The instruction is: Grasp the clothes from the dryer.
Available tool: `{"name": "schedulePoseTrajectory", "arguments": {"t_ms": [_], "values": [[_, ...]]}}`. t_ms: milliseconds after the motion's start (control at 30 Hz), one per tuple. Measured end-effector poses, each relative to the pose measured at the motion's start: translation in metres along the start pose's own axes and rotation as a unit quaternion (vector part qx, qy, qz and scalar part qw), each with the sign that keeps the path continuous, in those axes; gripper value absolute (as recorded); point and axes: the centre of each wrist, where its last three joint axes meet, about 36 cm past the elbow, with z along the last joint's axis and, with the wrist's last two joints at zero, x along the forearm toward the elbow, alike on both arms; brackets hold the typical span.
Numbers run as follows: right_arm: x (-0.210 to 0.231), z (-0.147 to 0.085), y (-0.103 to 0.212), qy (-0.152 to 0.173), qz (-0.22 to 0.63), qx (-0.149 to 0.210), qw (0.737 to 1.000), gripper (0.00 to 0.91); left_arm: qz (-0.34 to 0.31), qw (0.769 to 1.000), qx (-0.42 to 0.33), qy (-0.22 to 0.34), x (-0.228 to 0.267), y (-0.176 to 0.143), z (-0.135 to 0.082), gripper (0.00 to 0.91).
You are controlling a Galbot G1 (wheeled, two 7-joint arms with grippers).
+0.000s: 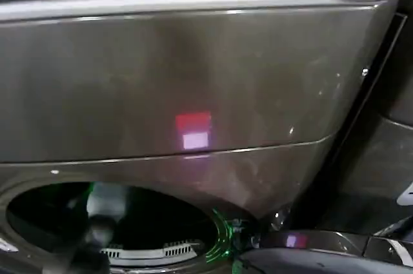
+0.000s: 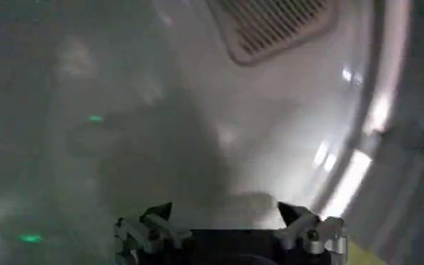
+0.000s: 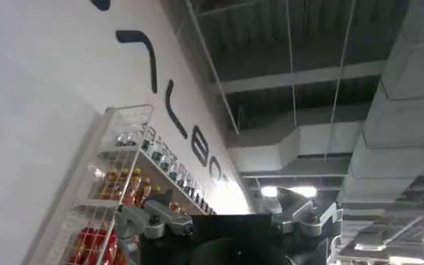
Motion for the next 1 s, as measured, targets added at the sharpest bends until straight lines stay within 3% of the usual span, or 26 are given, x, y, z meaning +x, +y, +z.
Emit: {"name": "schedulePoseTrajectory", "arguments": {"t_ms": [300,400,433,1000], "values": [[0.003,-0.002,-0.004,0.0,0.003,0.004,1.0,0.907,0.02,0.999,-0.014,0.036,-0.019,-0.013,0.003,0.887],[0.005,-0.002,-0.005,0.0,0.005,0.005,1.0,0.907,0.024,0.999,-0.014,0.038,-0.024,-0.016,0.002,0.057],[0.005,-0.002,-0.006,0.0,0.005,0.005,1.0,0.907,0.025,0.999,-0.014,0.037,-0.025,-0.017,0.001,0.011],[0.006,0.002,-0.008,-0.001,0.01,0.002,1.0,0.907,0.017,1.0,0.011,0.002,-0.024,-0.009,-0.022,0.0]]}}
